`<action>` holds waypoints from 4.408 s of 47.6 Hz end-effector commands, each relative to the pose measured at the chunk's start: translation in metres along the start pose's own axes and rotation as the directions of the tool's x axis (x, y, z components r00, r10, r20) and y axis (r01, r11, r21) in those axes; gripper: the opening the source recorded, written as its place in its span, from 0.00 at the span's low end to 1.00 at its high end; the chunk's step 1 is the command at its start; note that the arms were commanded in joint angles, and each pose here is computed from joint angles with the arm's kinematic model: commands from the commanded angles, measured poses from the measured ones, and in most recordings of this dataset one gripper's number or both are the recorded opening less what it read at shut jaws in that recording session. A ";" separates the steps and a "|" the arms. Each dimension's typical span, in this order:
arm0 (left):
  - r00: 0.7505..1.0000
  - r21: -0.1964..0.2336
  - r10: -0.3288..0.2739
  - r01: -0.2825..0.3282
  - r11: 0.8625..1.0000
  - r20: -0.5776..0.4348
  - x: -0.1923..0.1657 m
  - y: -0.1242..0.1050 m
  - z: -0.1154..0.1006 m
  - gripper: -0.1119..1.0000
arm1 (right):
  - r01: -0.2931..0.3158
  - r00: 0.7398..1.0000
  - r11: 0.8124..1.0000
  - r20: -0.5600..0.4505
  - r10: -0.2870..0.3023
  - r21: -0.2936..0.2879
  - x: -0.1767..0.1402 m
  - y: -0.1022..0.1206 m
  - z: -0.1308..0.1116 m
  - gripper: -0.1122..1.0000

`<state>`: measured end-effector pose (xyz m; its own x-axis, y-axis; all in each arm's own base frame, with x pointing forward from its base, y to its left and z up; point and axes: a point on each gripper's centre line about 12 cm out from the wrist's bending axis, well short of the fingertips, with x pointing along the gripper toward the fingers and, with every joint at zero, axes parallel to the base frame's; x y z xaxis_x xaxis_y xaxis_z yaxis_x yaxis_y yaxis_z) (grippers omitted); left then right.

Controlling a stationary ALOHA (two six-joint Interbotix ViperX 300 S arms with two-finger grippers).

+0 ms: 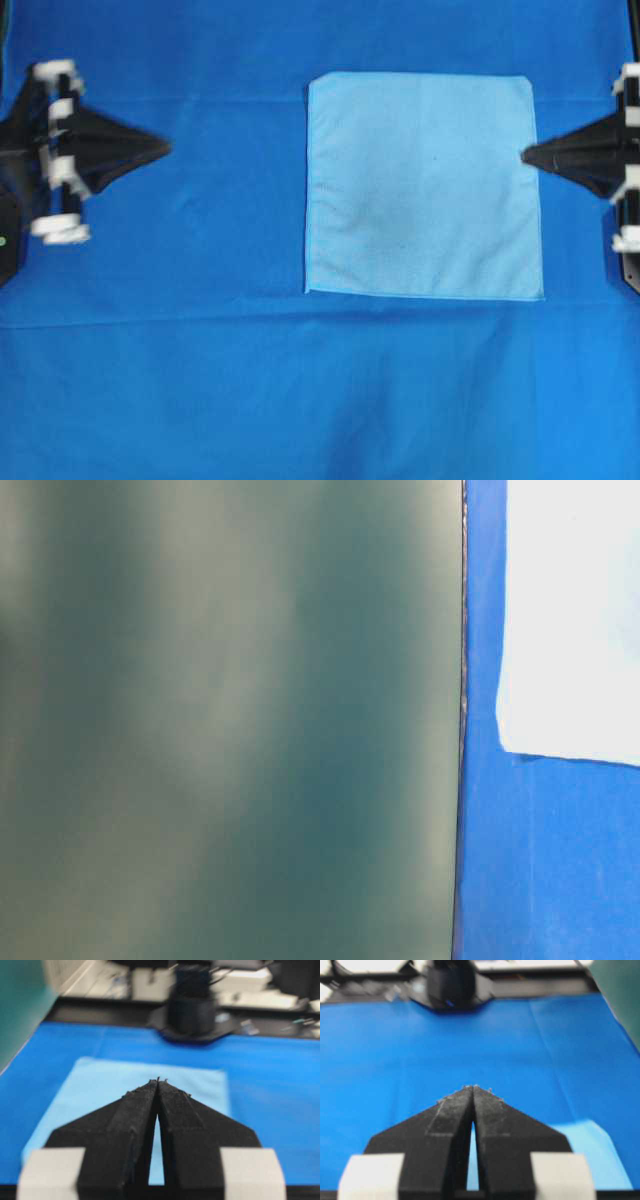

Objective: Fold the light blue towel.
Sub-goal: 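Move both grippers to the towel's top corners and grasp them, then pull the top corners down toward the bottom edge, folding the towel in half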

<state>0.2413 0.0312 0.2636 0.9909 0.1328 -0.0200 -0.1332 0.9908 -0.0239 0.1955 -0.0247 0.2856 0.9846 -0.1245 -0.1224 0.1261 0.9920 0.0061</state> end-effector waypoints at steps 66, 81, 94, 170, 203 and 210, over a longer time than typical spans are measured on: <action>0.813 0.005 0.311 -0.355 0.935 -0.492 0.191 0.162 -0.172 0.82 | 0.602 0.594 0.799 -0.675 -0.437 0.012 0.028 -0.178 -0.184 0.60; 0.796 0.013 0.290 -0.335 0.942 -0.530 0.192 0.155 -0.178 0.20 | 0.586 0.581 0.810 -0.694 -0.425 -0.004 0.026 -0.177 -0.191 0.13; 0.803 0.015 0.275 -0.315 0.949 -0.528 0.194 0.146 -0.175 0.11 | 0.587 0.582 0.809 -0.693 -0.425 -0.003 0.026 -0.177 -0.190 0.12; 0.834 0.094 -0.089 0.167 0.982 -0.545 0.164 -0.048 -0.133 0.11 | 0.361 0.664 0.868 -0.747 0.018 0.341 0.007 0.006 -0.139 0.12; 0.813 0.093 -0.115 0.203 0.975 -0.571 0.169 -0.063 -0.146 0.17 | 0.305 0.633 0.890 -0.770 0.076 0.338 0.016 0.031 -0.154 0.12; 0.812 0.093 -0.116 0.205 0.974 -0.571 0.168 -0.064 -0.146 0.53 | 0.289 0.637 0.893 -0.766 0.088 0.344 0.016 0.035 -0.151 0.27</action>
<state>0.4080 -0.0132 0.1033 0.7871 -0.0217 -0.6165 0.0774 0.9950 0.0637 0.1916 0.0086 0.1266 0.5220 0.0157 -0.8528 0.4564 0.8395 0.2948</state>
